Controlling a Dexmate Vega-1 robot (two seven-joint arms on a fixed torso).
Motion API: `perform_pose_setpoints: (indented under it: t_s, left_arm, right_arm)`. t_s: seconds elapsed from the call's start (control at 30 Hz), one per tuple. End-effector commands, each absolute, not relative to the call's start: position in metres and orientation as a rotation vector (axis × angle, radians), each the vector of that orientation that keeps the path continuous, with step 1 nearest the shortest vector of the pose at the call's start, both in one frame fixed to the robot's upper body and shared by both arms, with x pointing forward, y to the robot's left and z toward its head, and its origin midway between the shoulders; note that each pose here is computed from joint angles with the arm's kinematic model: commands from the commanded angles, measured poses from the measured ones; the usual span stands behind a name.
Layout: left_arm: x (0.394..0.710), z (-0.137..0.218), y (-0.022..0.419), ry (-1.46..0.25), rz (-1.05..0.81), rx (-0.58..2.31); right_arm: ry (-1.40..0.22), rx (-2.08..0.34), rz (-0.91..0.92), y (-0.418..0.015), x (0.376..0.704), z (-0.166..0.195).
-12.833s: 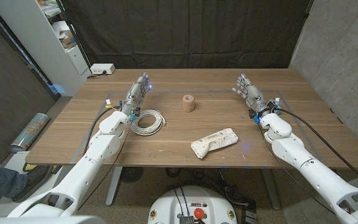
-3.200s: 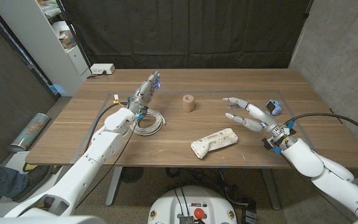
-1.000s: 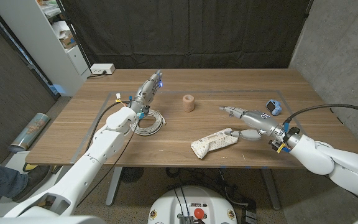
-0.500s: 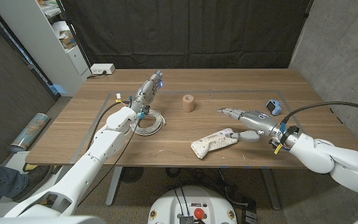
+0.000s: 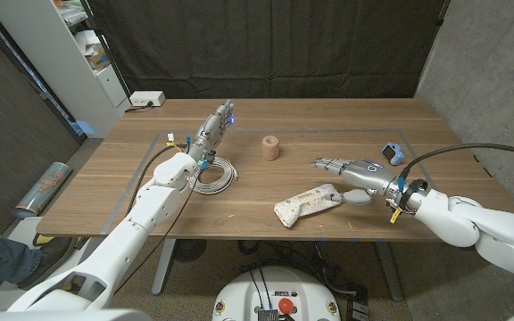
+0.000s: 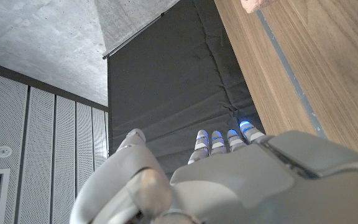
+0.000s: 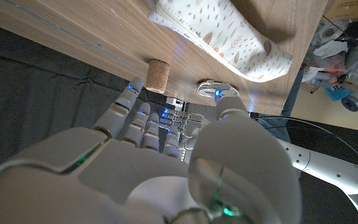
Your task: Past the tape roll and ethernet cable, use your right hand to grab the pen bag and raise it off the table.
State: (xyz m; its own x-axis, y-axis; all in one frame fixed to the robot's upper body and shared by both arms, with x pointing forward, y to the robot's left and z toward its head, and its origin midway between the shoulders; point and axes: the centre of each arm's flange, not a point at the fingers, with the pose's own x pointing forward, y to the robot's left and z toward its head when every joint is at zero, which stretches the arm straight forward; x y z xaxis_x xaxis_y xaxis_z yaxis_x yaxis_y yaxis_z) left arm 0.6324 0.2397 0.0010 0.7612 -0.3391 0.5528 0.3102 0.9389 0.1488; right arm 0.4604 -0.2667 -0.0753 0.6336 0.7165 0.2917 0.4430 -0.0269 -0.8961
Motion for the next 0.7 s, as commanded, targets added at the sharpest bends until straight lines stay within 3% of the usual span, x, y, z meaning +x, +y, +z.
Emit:
perform_pose_setpoints:
  t_s: [0.03, 0.7]
  left_arm:
    - [0.635, -0.001, 0.240, -0.611, -0.359, 0.040]
    - [0.638, -0.006, 0.247, -0.602, -0.361, 0.034]
  right_arm:
    - [-0.923, -1.735, 0.319, -0.260, 0.459, -0.073]
    - [-0.860, -1.849, 0.355, -0.246, 0.459, -0.072]
